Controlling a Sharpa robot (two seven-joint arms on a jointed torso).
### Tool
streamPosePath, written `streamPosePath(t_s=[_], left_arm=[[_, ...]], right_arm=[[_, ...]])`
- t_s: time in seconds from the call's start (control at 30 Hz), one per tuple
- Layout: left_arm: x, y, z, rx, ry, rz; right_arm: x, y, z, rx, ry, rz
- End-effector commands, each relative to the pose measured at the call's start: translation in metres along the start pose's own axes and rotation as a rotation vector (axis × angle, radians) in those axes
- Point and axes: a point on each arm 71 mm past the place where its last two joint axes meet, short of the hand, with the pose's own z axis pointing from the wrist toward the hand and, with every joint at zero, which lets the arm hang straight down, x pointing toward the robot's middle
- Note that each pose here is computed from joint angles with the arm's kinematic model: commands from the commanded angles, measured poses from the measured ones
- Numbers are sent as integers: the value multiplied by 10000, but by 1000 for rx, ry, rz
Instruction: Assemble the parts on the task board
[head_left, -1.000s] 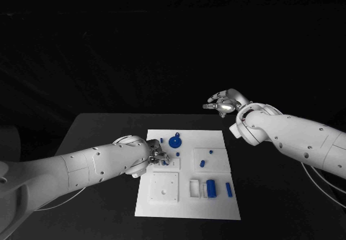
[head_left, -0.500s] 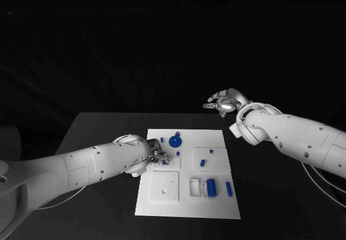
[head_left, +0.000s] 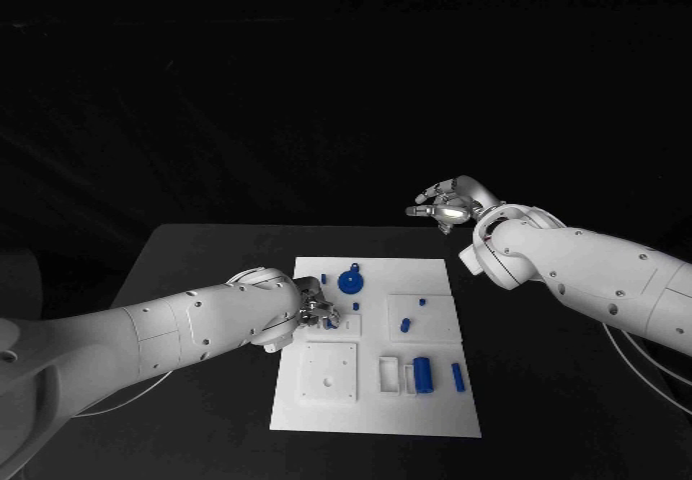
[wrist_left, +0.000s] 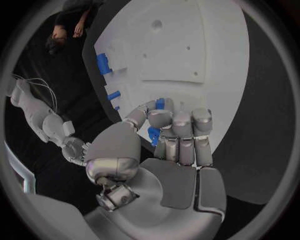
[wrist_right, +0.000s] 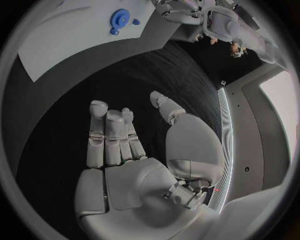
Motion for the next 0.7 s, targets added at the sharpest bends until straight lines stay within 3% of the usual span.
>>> streamPosePath(t_s=[0.03,0.7], left_arm=[[33,-34,7,5,24,8],[42,-49,15,5,36,32]], right_arm=[[13,8,-2,-7,13,-2],[14,8,1,-6,13,-2]])
